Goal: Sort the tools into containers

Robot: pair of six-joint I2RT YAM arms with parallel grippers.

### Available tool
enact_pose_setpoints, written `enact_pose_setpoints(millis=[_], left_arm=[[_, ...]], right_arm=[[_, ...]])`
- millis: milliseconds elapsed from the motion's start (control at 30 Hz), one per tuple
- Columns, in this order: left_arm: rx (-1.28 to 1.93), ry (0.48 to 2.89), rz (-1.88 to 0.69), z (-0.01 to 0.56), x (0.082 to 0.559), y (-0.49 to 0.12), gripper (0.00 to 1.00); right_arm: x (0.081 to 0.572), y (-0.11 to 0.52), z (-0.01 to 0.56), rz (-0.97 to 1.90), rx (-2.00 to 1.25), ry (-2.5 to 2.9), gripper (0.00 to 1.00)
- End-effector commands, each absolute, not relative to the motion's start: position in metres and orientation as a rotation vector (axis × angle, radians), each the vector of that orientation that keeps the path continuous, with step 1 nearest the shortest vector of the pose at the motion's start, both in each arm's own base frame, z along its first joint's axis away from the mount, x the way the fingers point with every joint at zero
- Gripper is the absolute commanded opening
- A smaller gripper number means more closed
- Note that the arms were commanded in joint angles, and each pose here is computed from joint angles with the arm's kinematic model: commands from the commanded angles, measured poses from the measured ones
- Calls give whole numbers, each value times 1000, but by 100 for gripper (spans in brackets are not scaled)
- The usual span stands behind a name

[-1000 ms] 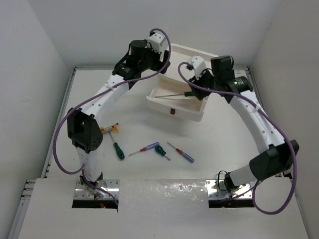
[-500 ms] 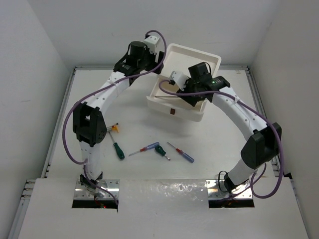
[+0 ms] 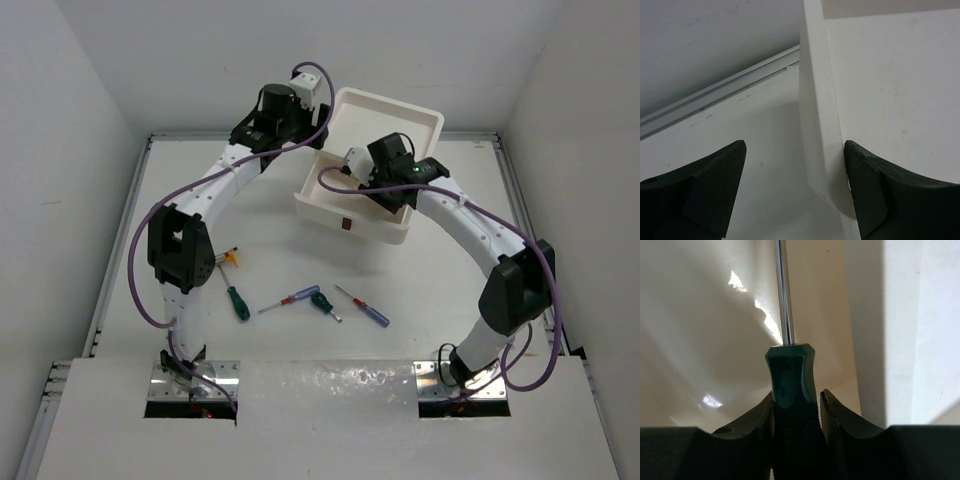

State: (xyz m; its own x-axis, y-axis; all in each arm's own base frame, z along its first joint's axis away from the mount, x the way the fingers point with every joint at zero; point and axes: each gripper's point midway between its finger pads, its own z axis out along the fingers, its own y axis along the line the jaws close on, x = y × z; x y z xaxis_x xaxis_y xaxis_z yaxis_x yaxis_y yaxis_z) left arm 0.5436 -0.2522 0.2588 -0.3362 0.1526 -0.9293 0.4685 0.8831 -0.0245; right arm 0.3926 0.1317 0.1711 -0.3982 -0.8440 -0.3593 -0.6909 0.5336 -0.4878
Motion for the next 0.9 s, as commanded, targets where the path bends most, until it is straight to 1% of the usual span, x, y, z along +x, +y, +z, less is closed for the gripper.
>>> enact_pose_setpoints(millis=[0,100,333,500,567,600,633,667,733,767,833,867], left_arm=[[439,1824,-372,290,546,-257,76],[436,1817,-379,292,547,-258,76],[438,1811,-389,292,547,-260,76],[436,1820,-390,289,547,-260,76],[436,1820,-395,289,547,-261,76],[436,1823,-395,288,547,-260,76],[435,1822,-397,289,547,-261,76],[435,1824,-397,288,547,-260,76],[434,1823,-401,289,546,-261,76],[435,1823,-405,289,546,-262,76],[435,1818,-404,292,546,-261,76],[438,1816,-408,292,545,-262,76]], right_arm=[[396,139,206,-291,-1092,2177,3],[390,153,219,-167,-1004,2213,1],[367,176,201,28,-880,2388,0],[367,183,188,57,-807,2452,0],[368,185,189,67,-755,2463,2],[368,186,189,82,-718,2470,6],[369,189,190,98,-705,2466,13],[369,191,191,113,-706,2462,28],[368,191,194,117,-697,2455,43],[370,190,199,111,-696,2444,54],[370,187,210,97,-698,2421,61],[370,187,214,91,-722,2405,69]])
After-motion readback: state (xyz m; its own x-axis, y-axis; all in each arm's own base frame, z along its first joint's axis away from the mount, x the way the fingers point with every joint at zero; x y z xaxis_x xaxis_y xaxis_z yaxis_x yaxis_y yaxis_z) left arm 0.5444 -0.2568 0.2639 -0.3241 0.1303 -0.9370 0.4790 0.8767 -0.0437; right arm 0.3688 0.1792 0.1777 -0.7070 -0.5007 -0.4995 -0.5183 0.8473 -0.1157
